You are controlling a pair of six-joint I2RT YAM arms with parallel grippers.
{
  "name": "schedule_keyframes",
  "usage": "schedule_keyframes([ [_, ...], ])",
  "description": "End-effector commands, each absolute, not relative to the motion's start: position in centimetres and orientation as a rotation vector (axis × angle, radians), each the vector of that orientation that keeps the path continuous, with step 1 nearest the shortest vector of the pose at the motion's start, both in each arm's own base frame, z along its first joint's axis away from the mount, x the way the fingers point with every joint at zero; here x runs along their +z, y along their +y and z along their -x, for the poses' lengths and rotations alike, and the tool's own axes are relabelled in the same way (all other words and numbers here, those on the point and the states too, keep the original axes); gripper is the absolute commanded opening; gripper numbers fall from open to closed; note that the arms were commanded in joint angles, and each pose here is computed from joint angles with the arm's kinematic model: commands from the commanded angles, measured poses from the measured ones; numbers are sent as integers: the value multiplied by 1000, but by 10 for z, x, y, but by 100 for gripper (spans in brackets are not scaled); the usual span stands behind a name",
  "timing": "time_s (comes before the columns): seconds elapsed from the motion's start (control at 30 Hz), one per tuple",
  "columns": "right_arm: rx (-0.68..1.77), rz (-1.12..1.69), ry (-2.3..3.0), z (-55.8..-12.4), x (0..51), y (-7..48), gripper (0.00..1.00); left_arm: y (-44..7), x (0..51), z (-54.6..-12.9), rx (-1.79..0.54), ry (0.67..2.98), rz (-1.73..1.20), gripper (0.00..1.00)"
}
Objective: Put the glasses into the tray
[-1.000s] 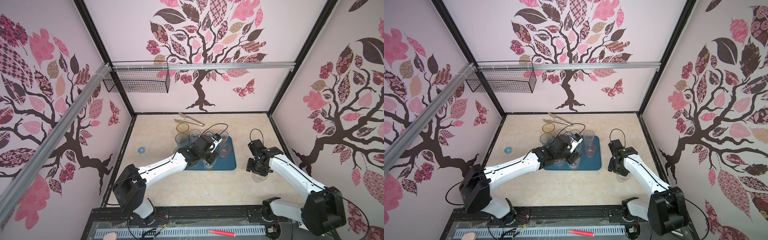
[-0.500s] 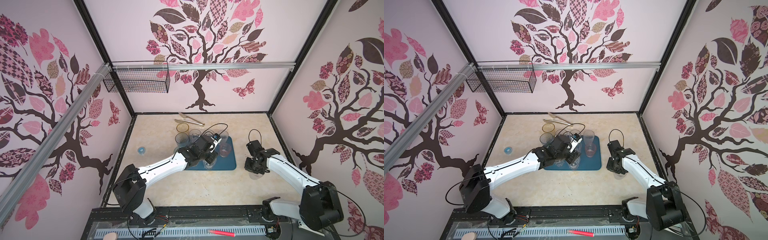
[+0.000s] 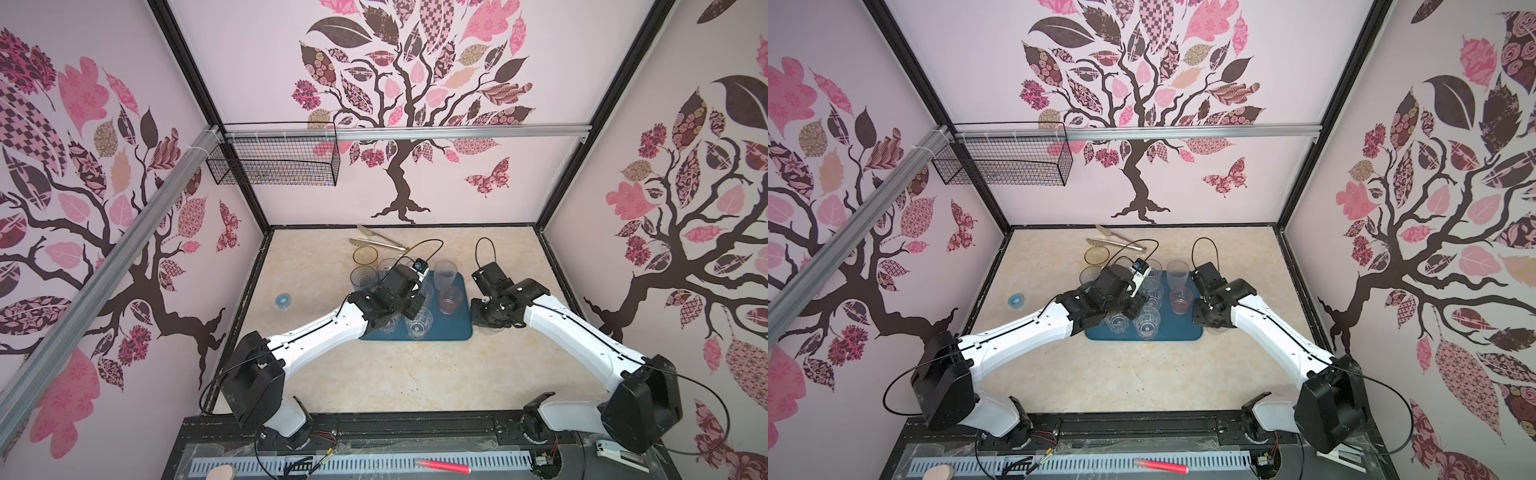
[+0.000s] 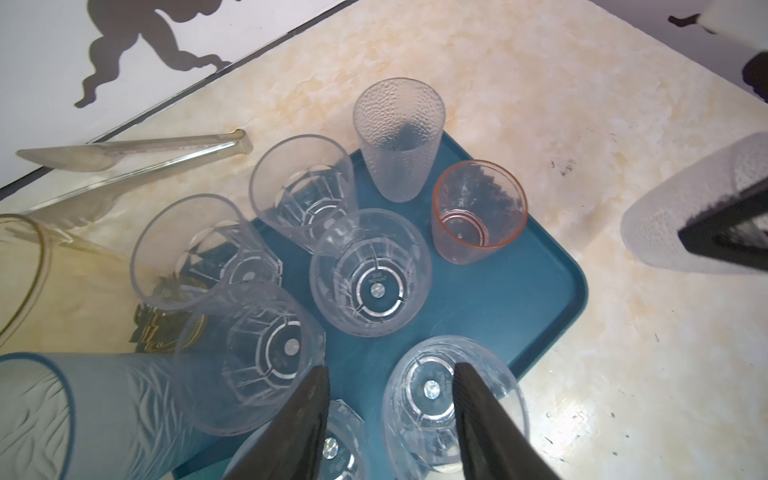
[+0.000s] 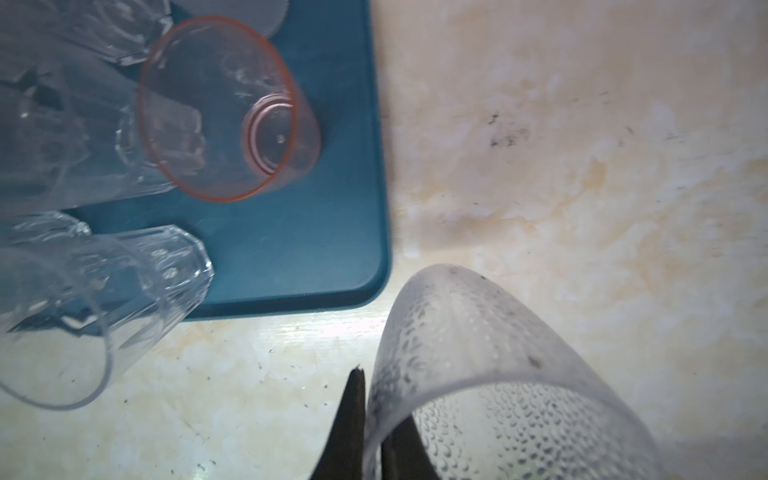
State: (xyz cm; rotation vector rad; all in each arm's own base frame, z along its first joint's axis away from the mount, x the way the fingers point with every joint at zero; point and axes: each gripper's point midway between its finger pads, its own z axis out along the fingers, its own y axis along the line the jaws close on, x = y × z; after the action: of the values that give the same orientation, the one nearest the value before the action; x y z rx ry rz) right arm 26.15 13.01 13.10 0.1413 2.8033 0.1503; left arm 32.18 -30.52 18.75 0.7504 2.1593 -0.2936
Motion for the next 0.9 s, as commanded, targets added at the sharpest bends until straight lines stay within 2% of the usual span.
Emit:
schedule_keyframes([
  [0.0,188,-86,2861,-256,123,157,0,-286,183,-318,-251,2189,-713,51],
  [0.3,170,41,2888,-266,88,204,0,-261,169,-303,-225,2228,-680,51],
  [0.6,127,92,2882,-285,72,216,0,-257,166,-302,-221,2245,-661,51],
  [0.87,120,107,2909,-283,56,217,0,-255,166,-302,-208,2244,-655,51],
])
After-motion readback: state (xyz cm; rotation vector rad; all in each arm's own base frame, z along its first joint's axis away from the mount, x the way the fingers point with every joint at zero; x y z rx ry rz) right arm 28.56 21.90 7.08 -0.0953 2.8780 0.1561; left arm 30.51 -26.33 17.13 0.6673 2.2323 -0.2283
